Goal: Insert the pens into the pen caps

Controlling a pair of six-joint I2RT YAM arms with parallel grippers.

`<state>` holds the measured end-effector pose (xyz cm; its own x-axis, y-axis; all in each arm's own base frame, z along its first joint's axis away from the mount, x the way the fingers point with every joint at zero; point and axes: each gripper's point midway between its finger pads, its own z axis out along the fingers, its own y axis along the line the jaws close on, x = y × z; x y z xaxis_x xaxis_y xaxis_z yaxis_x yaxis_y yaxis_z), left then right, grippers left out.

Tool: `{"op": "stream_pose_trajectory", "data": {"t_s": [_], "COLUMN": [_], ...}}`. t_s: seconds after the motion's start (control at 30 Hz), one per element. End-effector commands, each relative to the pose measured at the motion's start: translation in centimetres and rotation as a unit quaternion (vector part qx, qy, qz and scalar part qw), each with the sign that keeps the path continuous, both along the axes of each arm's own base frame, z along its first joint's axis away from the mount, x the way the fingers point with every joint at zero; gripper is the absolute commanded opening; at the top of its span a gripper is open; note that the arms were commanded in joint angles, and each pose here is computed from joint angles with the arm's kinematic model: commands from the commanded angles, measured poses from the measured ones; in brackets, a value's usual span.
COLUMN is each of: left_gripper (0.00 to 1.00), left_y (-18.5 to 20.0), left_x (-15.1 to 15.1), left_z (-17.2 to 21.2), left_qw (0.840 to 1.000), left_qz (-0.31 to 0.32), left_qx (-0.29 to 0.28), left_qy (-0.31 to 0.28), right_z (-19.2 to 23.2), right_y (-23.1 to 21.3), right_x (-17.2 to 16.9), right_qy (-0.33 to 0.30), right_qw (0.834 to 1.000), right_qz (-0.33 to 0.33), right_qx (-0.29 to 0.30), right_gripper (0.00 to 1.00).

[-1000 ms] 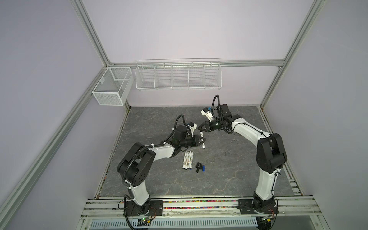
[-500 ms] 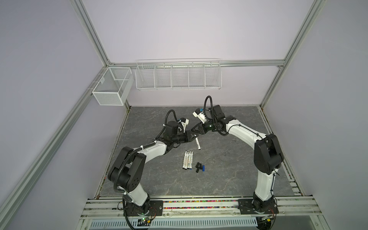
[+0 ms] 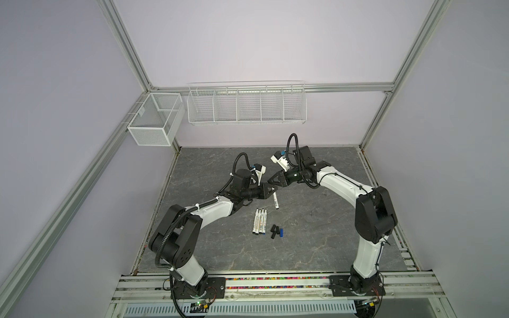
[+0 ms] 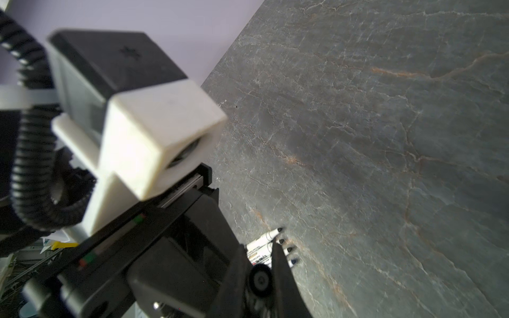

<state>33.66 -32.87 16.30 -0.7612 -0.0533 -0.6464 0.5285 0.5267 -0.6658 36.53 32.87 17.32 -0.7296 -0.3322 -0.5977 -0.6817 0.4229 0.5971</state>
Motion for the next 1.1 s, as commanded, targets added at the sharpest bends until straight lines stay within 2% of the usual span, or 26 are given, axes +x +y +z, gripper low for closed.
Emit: {"op": "stream_pose_trajectory", "data": {"t_s": [0.0,0.3,0.4,0.8,1.07], "left_gripper": [0.0,0.0,0.11,0.37,0.43], "left_y": [3.0,-0.8,-1.2,-2.8,-3.3], "left_x": [6.7,5.4,5.4,4.5,3.1], "left_z": [6.5,3.9,3.7,3.1,2.6], "left_qw": [0.981,0.993,0.993,0.997,0.997], "left_qz": [0.145,0.081,0.075,0.019,-0.023], "left_qx": [-0.02,-0.038,-0.033,-0.025,-0.012], "left_qy": [-0.13,-0.08,-0.083,-0.074,-0.067], "right_z": [-4.3,-3.6,-3.4,-3.4,-3.3], "right_y": [-3.8,-3.8,-3.8,-4.5,-5.2], "right_x": [-5.5,-4.6,-4.5,-3.3,-2.4], "right_qy": [0.183,0.199,0.198,0.2,0.201], "right_qw": [0.981,0.979,0.979,0.977,0.976], "right_qz": [-0.008,-0.02,-0.024,-0.055,-0.08], "right_qx": [-0.066,-0.045,-0.045,-0.043,-0.034], "right_gripper": [0.07,0.07,0.07,0.07,0.07]}}
